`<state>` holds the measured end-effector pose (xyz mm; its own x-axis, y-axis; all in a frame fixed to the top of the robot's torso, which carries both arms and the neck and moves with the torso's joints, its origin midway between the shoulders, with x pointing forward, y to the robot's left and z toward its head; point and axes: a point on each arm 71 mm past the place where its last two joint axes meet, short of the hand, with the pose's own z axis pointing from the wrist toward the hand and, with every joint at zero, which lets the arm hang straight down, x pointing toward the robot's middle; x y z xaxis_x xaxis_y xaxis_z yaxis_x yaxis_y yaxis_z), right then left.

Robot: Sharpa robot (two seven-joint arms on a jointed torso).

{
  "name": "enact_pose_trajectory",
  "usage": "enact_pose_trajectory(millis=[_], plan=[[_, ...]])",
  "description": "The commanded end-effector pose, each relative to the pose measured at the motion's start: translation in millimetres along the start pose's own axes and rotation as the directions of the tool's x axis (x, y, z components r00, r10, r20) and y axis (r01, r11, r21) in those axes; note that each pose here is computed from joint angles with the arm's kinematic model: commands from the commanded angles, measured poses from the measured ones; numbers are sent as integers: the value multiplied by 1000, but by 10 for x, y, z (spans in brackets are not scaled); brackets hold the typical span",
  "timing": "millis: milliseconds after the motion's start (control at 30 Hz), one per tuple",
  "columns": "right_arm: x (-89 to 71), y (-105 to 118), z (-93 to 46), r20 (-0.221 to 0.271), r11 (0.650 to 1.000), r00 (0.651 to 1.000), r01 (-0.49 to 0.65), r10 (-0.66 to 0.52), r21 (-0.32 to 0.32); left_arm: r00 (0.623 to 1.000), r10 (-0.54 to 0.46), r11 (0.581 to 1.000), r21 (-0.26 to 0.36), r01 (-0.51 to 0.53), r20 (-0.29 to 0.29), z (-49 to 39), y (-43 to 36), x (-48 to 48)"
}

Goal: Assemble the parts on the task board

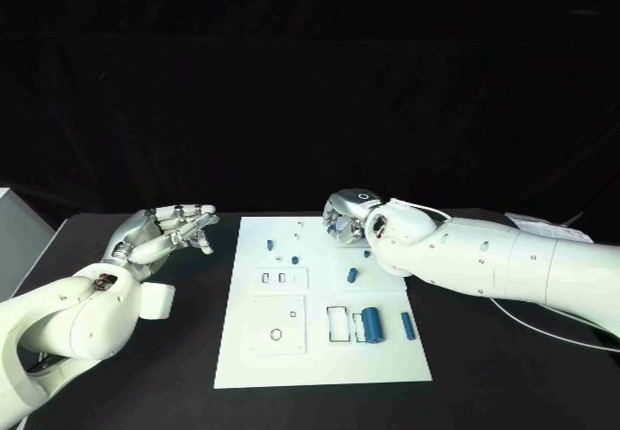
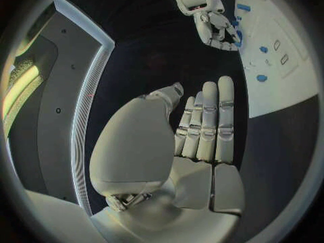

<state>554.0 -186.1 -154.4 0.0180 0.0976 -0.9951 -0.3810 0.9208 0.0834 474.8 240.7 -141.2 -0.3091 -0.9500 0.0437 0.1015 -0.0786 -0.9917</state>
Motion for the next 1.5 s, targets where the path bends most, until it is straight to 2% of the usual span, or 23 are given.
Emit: enact_pose_trajectory(millis=[33,367,567,900,1500], plan=[[-53,66,33,73,1000,997,9,-8,-8,1000,-4,1000,8,4,-18,3,-10,24],[-66,288,223,121,999,993,7,-3,-32,1000,-7,1000,9,7,-26,1,-16,53],[-59,362,316,130,999,992,6,-1,-37,999,-9,1000,10,9,-32,2,-18,76],[-41,390,400,121,999,993,12,-8,-34,999,-8,1000,12,9,-36,1,-27,89],[12,330,439,78,1000,997,29,-28,-9,999,-9,1000,14,10,-41,-1,-39,98]])
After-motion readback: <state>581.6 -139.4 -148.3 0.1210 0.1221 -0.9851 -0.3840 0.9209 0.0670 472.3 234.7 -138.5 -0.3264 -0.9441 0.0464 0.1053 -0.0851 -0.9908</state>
